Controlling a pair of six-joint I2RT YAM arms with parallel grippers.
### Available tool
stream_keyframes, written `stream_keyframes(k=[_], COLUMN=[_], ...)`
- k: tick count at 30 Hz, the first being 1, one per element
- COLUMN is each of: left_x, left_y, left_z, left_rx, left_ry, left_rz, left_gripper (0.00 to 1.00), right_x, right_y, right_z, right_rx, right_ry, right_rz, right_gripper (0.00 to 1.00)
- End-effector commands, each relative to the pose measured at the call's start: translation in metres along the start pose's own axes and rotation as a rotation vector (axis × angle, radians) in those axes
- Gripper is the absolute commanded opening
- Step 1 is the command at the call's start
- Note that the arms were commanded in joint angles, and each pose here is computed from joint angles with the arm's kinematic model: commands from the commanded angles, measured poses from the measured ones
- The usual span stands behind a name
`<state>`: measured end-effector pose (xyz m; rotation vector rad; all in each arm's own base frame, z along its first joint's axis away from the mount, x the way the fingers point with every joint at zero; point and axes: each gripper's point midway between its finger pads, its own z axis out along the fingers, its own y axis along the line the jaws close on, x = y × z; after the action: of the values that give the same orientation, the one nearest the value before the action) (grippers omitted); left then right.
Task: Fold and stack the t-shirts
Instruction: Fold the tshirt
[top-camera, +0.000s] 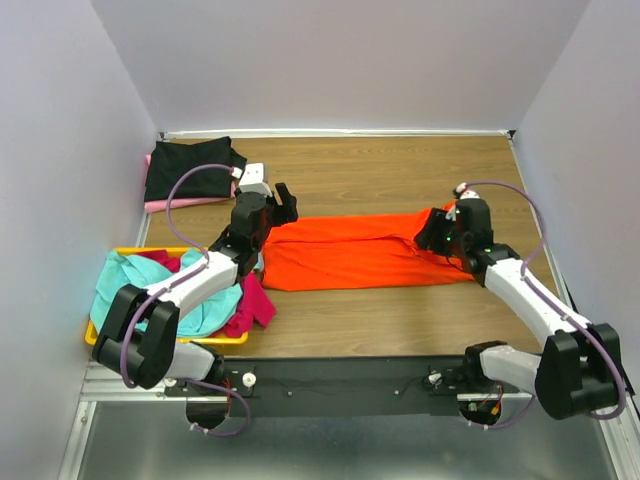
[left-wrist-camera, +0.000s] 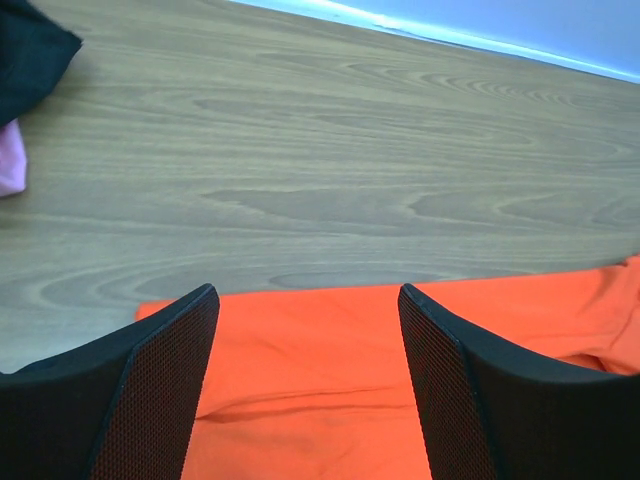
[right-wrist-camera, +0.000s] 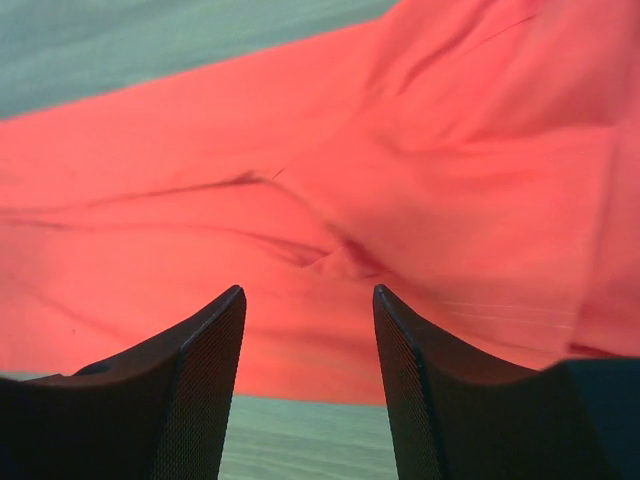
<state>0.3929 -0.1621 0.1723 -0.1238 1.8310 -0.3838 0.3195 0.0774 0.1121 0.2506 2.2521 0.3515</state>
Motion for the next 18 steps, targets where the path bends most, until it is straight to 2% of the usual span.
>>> stream_keyframes(k=[1, 4, 8, 18], left_x=[-0.011, -0.015, -0.014, 0.003], left_y=[-0.017, -0.017, -0.019, -0.019], left_z=[0.0, -0.004, -0.004, 0.01], left_rx=[0.084, 0.091, 0.104, 0.108], left_ry=[-0.048, -0.064, -0.055, -0.005], left_rz=[0.039, 0.05, 0.052, 0.067], left_gripper=[0.81, 0.83, 0.83, 0.83], right_x=[0.01, 0.023, 0.036, 0.047], right_y=[0.011, 0.01, -0.001, -0.007], right_z=[0.011, 0.022, 0.034, 0.049], right_rx=[-0.017, -0.007, 0.05, 0.097], right_ry=[0.016, 0.062, 0.107, 0.147], right_rz=[-0.048, -0.056, -0.051, -0.058], right_gripper=[0.59, 0.51, 0.47, 0.45])
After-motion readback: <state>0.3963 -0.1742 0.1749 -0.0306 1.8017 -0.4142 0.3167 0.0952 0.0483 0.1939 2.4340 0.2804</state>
